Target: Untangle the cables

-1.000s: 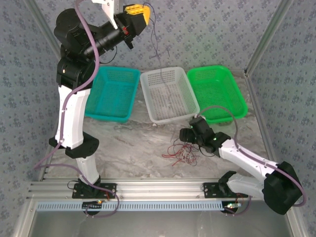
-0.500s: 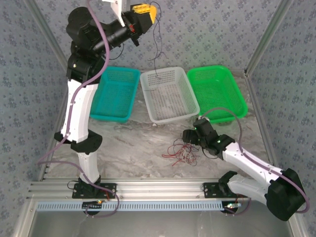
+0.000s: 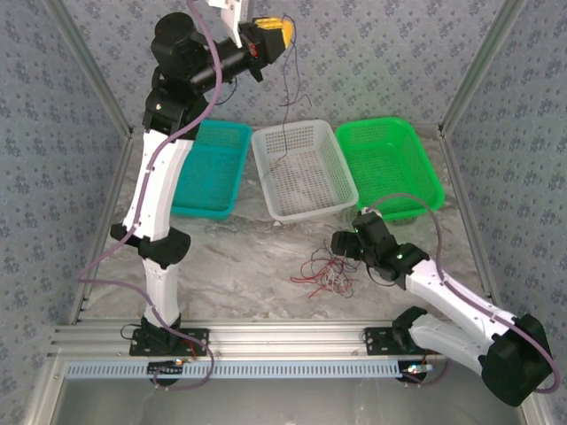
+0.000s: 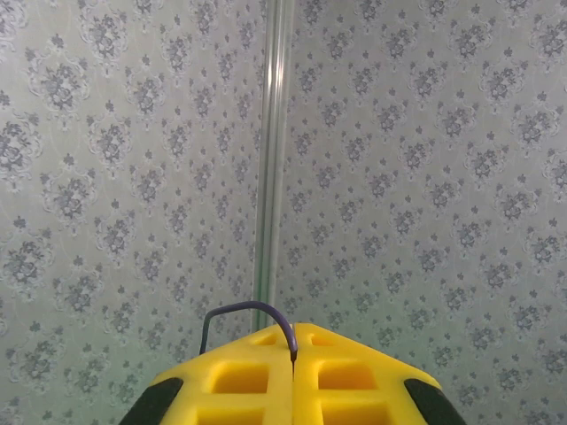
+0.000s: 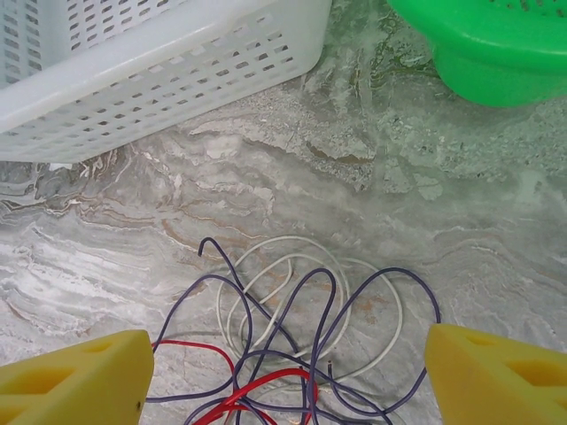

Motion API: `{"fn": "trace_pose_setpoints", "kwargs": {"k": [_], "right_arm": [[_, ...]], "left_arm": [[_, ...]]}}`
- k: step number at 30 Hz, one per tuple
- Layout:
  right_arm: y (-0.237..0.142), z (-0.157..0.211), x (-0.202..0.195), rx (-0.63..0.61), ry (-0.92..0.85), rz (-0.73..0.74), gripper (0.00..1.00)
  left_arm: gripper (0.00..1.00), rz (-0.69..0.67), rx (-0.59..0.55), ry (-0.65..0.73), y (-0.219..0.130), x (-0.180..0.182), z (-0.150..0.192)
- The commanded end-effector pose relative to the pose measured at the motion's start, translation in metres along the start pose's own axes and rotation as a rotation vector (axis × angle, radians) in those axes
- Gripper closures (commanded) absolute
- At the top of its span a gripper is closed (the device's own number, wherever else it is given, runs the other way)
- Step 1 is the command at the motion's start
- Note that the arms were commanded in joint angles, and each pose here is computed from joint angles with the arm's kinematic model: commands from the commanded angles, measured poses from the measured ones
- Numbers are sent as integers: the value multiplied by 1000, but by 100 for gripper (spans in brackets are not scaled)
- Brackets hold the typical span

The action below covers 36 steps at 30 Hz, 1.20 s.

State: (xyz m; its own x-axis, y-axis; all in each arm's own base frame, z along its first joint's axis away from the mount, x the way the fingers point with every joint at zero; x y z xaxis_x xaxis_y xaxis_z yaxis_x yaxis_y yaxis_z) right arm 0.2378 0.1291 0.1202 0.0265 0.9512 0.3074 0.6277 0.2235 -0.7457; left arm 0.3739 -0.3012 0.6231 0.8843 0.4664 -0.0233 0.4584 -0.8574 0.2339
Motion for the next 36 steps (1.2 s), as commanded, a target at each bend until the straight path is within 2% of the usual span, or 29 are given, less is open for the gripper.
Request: {"fn": "trace_pose_setpoints", "kwargs": {"k": [1, 6, 12, 17, 25, 36], "right_arm": [[-1, 6, -13, 8, 1, 42, 17], [-4, -1, -7, -18, -3, 19, 17], [-12, -17, 2, -65, -28, -4, 17], [-15, -22, 3, -66, -38, 1, 17], [-15, -21, 0, -63, -38, 13, 16], [-16, -24, -2, -63, -47, 25, 16]], "left_arm": [[94, 10, -103, 63, -22, -15, -45], [94, -14, -151, 95, -36, -18, -67], [94, 18, -138, 36, -26, -14, -55], [95, 45, -93, -57, -5, 0, -25], [96, 95, 29, -212, 30, 18, 44], [96, 106, 134, -330, 62, 29, 113]]}}
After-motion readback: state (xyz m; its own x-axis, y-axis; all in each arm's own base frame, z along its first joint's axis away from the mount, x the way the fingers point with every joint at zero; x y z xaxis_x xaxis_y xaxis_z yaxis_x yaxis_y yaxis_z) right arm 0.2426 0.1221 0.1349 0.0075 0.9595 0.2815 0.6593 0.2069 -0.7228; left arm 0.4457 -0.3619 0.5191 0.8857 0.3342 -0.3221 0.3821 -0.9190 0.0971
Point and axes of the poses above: each hand's point on the last joint's axis, 136 mm out from that joint toward the fingers, its own y axis out along the fingers, its own x axis along the line the jaws close on, z = x × y, the point moved 1 cm from there along -y, back along the fingers, and after that the axes turned 3 degrees about y, right-handed, at the moved point
